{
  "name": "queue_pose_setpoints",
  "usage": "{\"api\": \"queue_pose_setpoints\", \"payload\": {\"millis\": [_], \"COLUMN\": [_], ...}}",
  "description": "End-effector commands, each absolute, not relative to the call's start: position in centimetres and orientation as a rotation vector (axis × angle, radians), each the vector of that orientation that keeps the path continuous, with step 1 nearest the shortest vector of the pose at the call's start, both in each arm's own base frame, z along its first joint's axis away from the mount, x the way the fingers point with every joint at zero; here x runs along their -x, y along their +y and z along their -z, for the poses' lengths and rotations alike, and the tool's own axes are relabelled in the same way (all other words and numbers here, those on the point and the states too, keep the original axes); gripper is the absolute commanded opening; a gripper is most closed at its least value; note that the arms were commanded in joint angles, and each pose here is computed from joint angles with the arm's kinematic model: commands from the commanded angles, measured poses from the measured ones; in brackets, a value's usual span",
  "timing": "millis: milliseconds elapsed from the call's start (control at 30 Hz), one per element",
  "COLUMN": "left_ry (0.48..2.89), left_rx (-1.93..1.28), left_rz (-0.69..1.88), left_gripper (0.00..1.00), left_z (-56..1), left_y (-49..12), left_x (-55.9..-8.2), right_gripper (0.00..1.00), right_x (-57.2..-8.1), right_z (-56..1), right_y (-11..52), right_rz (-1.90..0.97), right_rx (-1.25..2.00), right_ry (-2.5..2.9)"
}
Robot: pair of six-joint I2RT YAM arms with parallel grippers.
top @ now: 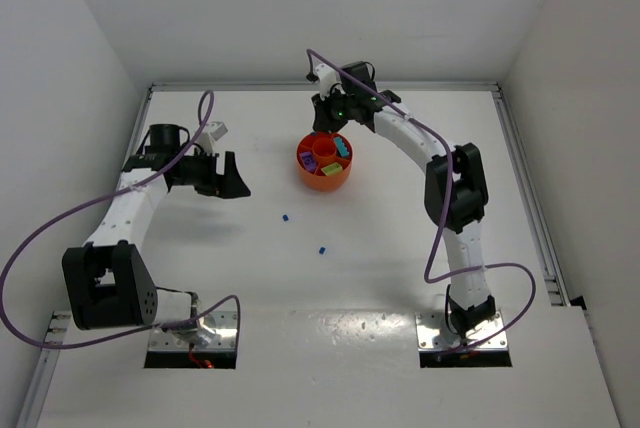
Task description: Sort the legos into containers by color
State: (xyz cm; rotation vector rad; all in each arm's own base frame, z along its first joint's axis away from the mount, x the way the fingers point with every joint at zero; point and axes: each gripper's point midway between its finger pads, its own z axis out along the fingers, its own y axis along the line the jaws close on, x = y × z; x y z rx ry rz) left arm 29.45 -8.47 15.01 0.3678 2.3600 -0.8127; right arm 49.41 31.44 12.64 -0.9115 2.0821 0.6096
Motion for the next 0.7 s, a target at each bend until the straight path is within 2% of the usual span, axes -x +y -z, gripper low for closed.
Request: {"api": "queue_pose_setpoints", "payload": {"millis": [0,67,100,167,433,533,667], "left_ry": [2.293,2.297,2.297,2.297,2.29,2.317,2.378], "left_rx": [-0.385,-0.392,-0.392,-0.392,-0.47,-0.563,-0.65], "left_rz": [0.816,0.816,0.817,0.817,0.783,0.692,0.54], "left_gripper": [0.87,0.87,0.87,0.87,0.85,0.8,0.63], "left_z": [-16.7,-16.5,-16.5,-16.5,-16.4,-15.7,-13.6], "left_y": [-8.4,-8.4,-8.4,-8.4,-9.1,-10.5,-14.1], "left_x": [-30.6,-30.7,-30.7,-30.7,-30.7,-30.9,-30.4], "right_gripper": [0.03,0.04,0.15,0.22,0.35,0.35,0.35], "right_x": [-49.9,-49.8,-49.8,-49.8,-49.4,-48.7,-48.0], "right_z": [-14.8,-14.4,-14.4,-14.4,-16.4,-17.8,-18.5], "right_y": [31.9,31.8,31.8,31.8,31.6,30.4,27.0], "right_rz": [-0.634,-0.63,-0.63,-0.63,-0.628,-0.574,-0.486], "right_rx": [0.904,0.913,0.914,0.914,0.911,0.898,0.868], "right_ry": [2.031,2.035,2.035,2.035,2.015,2.024,2.104]}}
